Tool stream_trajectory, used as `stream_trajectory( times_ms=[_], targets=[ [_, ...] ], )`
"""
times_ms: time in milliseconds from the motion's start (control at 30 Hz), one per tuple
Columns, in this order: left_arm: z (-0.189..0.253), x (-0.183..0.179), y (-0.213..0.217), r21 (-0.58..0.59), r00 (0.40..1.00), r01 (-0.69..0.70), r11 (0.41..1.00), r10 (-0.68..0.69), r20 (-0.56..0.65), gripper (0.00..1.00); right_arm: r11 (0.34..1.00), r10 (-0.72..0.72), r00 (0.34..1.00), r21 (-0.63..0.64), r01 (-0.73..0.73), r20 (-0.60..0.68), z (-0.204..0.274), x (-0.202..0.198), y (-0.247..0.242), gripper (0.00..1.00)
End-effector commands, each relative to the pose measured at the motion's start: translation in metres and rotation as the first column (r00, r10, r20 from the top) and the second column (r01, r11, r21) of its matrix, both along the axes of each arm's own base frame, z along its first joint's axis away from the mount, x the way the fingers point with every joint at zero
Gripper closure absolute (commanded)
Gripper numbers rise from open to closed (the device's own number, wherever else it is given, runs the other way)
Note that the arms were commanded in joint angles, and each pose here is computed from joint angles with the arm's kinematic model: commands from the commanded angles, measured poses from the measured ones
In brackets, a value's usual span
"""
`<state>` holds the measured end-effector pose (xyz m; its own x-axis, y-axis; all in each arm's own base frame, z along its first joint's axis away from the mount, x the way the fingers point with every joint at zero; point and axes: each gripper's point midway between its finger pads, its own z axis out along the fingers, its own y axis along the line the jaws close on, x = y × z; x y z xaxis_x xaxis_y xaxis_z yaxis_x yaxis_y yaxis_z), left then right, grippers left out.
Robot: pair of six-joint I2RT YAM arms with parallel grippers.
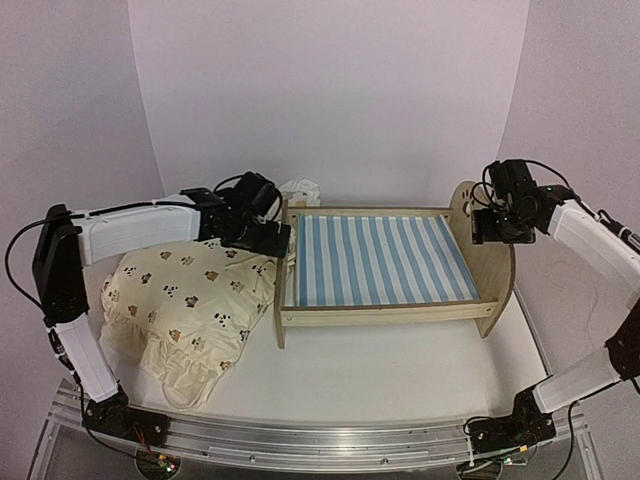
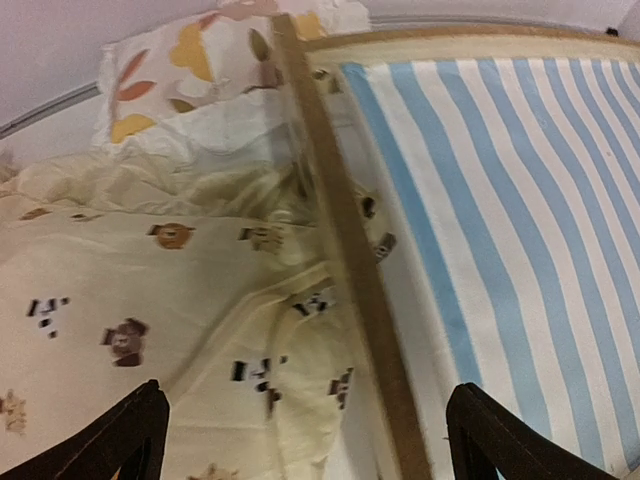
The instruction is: Set up the pet bed
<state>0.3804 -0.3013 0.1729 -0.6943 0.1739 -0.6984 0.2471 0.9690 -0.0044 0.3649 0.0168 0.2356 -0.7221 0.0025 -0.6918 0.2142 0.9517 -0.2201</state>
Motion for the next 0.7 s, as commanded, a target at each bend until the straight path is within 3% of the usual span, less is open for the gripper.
stream_trajectory(
  times_ms=[0, 200, 333, 500, 600, 667],
  targets=[
    [0.040, -0.010, 0.060, 0.036, 0.992, -0.100, 0.994, 0.097, 0.075, 0.01, 0.997, 0.039, 0.995, 0.060, -0.045, 0.088, 0.031, 0.009, 0.011, 0.03],
    [0.020, -0.033, 0.123, 0.069, 0.975, -0.223, 0.972, 0.223, 0.007, 0.00, 0.993, 0.054, 0.993, 0.103, -0.065, 0.106, 0.043, 0.002, 0.016, 0.02],
    [-0.028, -0.043, 0.133, 0.022, 0.972, -0.196, 0.980, 0.197, -0.128, 0.00, 0.985, 0.064, 0.992, 0.153, -0.081, 0.113, 0.056, -0.017, 0.018, 0.02],
    [-0.098, -0.051, 0.138, 0.117, 0.931, -0.191, 0.975, 0.217, -0.292, 0.00, 0.947, 0.102, 0.968, 0.276, -0.165, 0.229, 0.094, -0.056, 0.027, 0.02],
    [-0.127, -0.048, 0.140, 0.180, 0.909, -0.207, 0.962, 0.258, -0.328, 0.01, 0.920, 0.117, 0.946, 0.325, -0.218, 0.303, 0.115, -0.076, 0.031, 0.02],
    [-0.134, -0.044, 0.139, 0.182, 0.907, -0.212, 0.960, 0.263, -0.328, 0.12, 0.899, 0.138, 0.936, 0.355, -0.256, 0.325, 0.121, -0.084, 0.037, 0.02]
  ],
)
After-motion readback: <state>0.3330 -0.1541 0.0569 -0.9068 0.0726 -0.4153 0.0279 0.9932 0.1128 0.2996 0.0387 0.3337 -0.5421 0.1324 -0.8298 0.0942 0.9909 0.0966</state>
